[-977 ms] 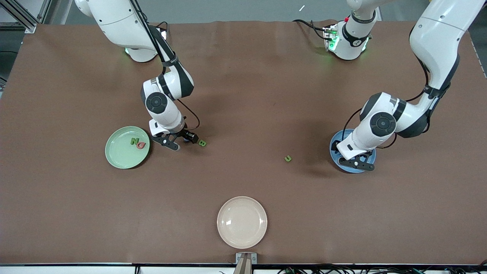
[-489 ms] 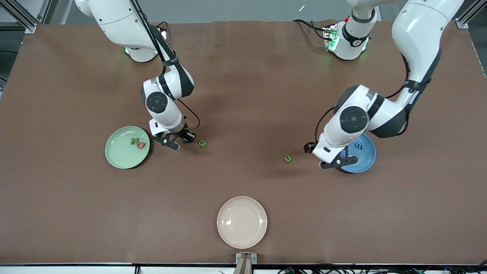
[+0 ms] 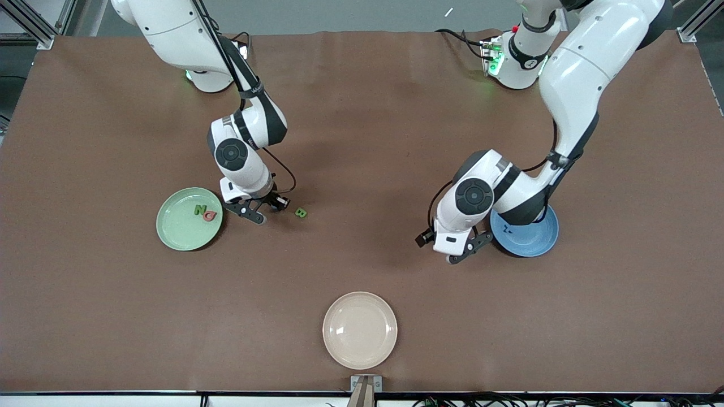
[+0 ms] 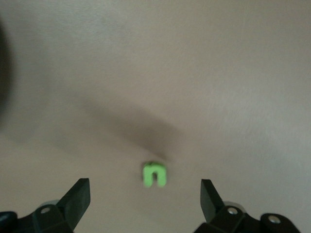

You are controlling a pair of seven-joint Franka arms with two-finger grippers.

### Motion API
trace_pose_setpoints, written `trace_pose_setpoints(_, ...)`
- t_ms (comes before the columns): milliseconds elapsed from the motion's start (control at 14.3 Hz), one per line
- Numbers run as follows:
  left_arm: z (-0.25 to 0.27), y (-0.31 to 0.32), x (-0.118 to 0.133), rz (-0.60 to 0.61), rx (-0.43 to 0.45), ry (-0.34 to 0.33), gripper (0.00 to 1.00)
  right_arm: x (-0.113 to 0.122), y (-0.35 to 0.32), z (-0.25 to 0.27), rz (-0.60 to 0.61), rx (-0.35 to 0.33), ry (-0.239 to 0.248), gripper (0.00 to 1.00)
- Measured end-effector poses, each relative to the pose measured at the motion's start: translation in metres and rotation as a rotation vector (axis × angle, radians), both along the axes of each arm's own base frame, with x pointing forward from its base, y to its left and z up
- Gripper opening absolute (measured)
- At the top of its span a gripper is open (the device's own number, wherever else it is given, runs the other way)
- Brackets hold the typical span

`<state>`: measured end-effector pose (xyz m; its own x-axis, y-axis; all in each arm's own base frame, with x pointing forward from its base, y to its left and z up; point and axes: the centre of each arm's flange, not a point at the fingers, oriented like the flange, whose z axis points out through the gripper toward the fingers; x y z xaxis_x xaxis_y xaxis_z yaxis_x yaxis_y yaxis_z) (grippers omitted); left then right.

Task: Sort upper and lower case letters into plates
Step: 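Release G onto green plate with the right gripper while the left gripper grasps n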

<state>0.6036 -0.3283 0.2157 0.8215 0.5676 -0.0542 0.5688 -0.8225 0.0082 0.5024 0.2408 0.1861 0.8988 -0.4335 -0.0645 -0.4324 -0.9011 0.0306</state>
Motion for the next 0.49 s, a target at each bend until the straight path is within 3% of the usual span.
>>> trace_pose_setpoints(209, -0.013, 0.0, 0.002, 0.021, -0.014, -0.018, 1.0, 0.03, -0.048, 0.041, 0.057, 0.015, 0.055, 0.34)
trace_pose_setpoints(489, -0.024, -0.005, 0.001, 0.032, -0.03, -0.032, 0.99, 0.054, -0.145, 0.079, 0.199, 0.064, 0.049, 0.34)
